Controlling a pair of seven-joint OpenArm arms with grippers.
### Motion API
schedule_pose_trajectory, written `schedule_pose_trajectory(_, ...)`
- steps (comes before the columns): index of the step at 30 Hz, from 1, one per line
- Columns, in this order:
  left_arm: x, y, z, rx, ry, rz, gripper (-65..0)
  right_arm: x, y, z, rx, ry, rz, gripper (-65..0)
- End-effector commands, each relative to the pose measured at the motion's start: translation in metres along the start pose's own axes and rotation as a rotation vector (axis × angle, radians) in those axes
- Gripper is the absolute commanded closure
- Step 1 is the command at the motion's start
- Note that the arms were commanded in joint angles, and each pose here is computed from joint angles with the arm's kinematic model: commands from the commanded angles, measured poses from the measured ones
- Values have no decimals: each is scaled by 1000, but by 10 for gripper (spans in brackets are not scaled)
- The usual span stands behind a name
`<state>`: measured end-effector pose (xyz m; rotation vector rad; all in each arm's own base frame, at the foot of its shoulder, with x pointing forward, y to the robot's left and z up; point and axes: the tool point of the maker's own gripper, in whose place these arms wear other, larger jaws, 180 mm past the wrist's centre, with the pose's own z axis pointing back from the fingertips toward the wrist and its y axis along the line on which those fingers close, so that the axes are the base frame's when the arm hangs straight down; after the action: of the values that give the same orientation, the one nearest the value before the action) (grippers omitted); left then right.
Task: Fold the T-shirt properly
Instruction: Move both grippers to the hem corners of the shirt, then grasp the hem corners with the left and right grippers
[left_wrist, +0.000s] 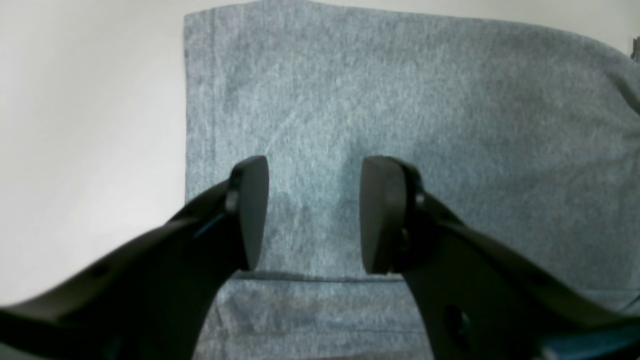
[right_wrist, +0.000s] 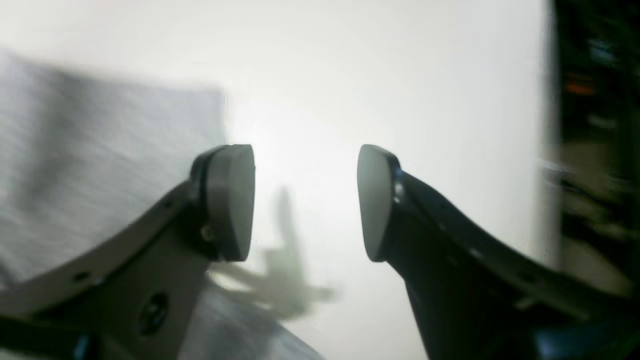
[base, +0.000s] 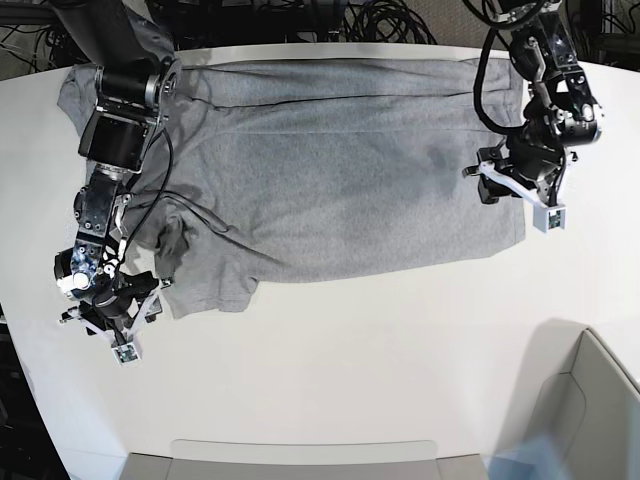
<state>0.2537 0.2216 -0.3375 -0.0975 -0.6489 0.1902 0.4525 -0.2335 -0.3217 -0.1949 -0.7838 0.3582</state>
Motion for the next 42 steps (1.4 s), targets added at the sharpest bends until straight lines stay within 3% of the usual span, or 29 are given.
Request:
schedule_pose_trajectory(1, 10, -1, 3, -2, -33, -9, -298, 9, -9, 0, 2, -20, -19, -324)
schedule_pose_trajectory(7, 10, -1, 3, -1, -34, -8, -298, -19, 3, -27, 140, -30, -161, -324)
schedule_pose_trajectory(18, 10, -1, 3, -1, -34, -8, -298, -73, 32, -55, 232, 53, -266, -324)
schedule_pose_trajectory(24, 10, -1, 3, -2, -34, -7, -298, -78, 74, -60, 319, 84, -276, -324)
schedule_pose_trajectory(29, 13, -1, 3, -3, -42, -6, -298, -72, 108, -50, 480, 137, -206, -324)
schedule_pose_trajectory(35, 22, -3, 4, -6, -67, -7, -298, -71, 99, -48, 479, 130, -231, -324)
schedule_pose_trajectory(42, 70, 18, -19, 10, -149, 16, -303, -75, 86, -47, 455, 136, -223, -324)
